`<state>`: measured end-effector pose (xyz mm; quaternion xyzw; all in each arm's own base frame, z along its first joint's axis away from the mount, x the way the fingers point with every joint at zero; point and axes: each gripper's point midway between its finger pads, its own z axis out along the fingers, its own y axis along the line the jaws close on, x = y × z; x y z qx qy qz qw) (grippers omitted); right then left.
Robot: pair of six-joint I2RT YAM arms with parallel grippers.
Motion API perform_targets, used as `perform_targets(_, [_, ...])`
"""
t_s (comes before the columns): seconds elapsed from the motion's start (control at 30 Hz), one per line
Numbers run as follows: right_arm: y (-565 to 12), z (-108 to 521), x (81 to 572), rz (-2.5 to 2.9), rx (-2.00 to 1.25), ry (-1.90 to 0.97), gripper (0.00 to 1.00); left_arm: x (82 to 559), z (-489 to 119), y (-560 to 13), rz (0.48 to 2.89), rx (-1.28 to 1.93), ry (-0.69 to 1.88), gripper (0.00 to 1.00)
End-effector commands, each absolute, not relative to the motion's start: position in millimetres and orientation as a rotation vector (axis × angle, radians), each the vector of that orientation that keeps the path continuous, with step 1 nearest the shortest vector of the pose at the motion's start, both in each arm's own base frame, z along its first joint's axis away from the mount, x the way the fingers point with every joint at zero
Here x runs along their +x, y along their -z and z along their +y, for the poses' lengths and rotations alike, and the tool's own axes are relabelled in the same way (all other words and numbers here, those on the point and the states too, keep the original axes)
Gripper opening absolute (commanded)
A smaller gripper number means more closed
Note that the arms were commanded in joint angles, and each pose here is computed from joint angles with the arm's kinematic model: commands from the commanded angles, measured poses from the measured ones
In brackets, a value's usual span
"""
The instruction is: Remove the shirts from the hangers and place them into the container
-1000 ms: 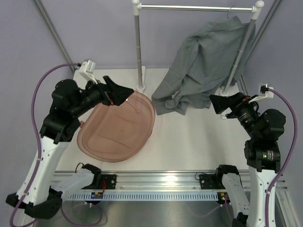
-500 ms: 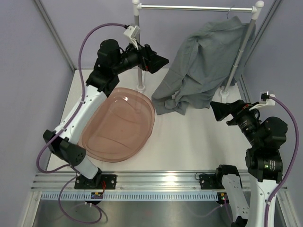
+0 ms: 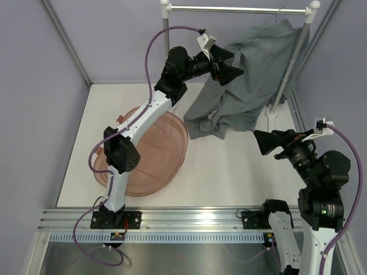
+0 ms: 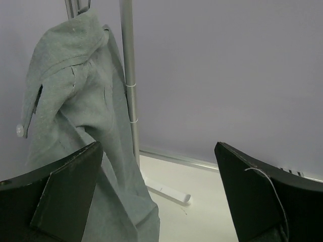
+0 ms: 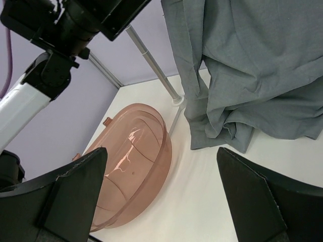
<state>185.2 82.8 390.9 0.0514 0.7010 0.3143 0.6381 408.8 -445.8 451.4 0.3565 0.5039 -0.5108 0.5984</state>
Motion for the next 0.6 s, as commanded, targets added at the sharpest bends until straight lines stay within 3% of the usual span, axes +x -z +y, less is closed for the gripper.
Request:
perform_targets(0.0, [-401, 84, 170, 1.564, 0.068, -0.691, 0.99, 409, -447, -498, 0.947, 0.814, 1.135, 0.99])
perform_targets(0.57, [-411, 88, 156, 1.520, 0.006, -0.683, 0.99, 437, -468, -502, 0.920, 0.567, 1.053, 0.99])
